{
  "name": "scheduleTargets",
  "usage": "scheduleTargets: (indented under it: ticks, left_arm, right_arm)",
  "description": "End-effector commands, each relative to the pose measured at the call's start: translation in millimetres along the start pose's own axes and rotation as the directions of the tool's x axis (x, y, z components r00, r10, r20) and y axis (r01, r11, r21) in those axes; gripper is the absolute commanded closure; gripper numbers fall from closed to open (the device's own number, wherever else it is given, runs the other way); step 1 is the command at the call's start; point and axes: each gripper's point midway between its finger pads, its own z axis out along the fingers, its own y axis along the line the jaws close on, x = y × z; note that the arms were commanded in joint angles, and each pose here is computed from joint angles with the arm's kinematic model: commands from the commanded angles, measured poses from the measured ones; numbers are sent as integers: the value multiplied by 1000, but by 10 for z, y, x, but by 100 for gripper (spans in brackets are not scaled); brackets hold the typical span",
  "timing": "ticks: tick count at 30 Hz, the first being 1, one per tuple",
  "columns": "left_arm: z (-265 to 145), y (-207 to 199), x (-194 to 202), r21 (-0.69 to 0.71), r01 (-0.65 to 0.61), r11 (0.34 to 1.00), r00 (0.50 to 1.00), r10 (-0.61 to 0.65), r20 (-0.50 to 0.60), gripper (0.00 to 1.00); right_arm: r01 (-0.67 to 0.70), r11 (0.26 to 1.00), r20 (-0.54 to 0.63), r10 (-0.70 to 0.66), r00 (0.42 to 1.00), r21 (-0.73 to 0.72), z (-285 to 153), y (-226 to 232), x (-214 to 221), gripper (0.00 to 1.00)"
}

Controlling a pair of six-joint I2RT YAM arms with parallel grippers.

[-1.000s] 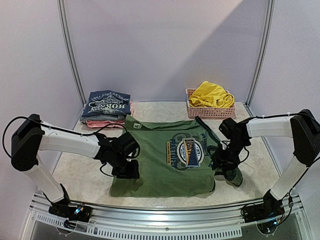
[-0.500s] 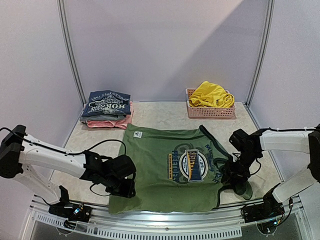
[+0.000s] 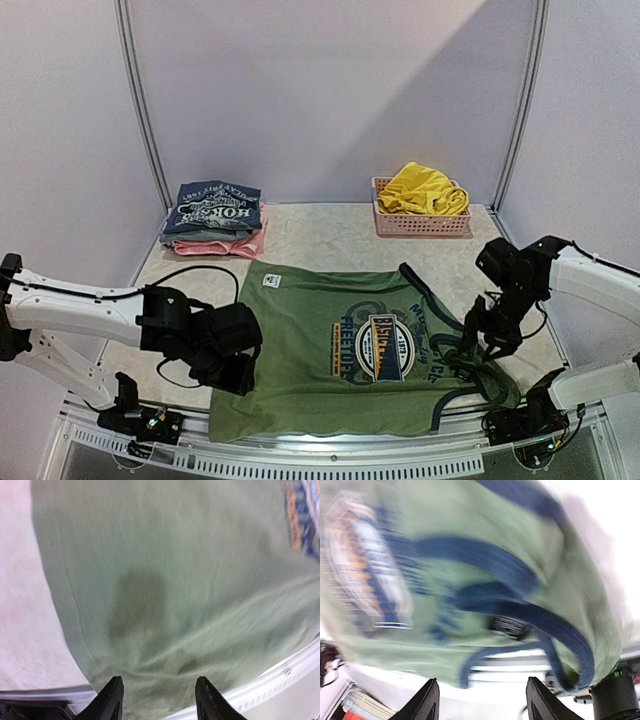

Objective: Fold and stack the mixed laundry pile
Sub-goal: Move the flattened tank top to the center of the board, then smooth out the flattened tank top at the center of the board.

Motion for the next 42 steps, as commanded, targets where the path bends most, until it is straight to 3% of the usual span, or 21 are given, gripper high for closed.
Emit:
scheduleTargets:
  ticks: [1, 7, 15, 23, 42]
  left_arm:
    - [-159, 187, -373, -34, 0, 999, 999, 2, 42, 50]
    - [-198, 295, -919, 2, 20, 1000, 998, -20, 53, 50]
    - [-57, 333, -1509, 35, 3, 999, 1000, -4, 30, 52]
    - [72, 486, -1955, 28, 40, 999, 999, -41, 10, 55]
    - [331, 569, -1966, 33, 108, 994, 994, -106, -40, 59]
  right_arm:
    - [96, 993, 124, -86, 989, -71, -402, 413, -303, 40]
    - [185, 975, 276, -145, 950, -123, -660, 966, -875, 42]
    - [182, 971, 325, -125, 937, -153, -517, 1544, -1570, 49]
    - [183, 978, 302, -145, 942, -102, -151, 1824, -2131, 51]
    - [173, 982, 242, -150, 959, -78, 174, 1693, -2678, 60]
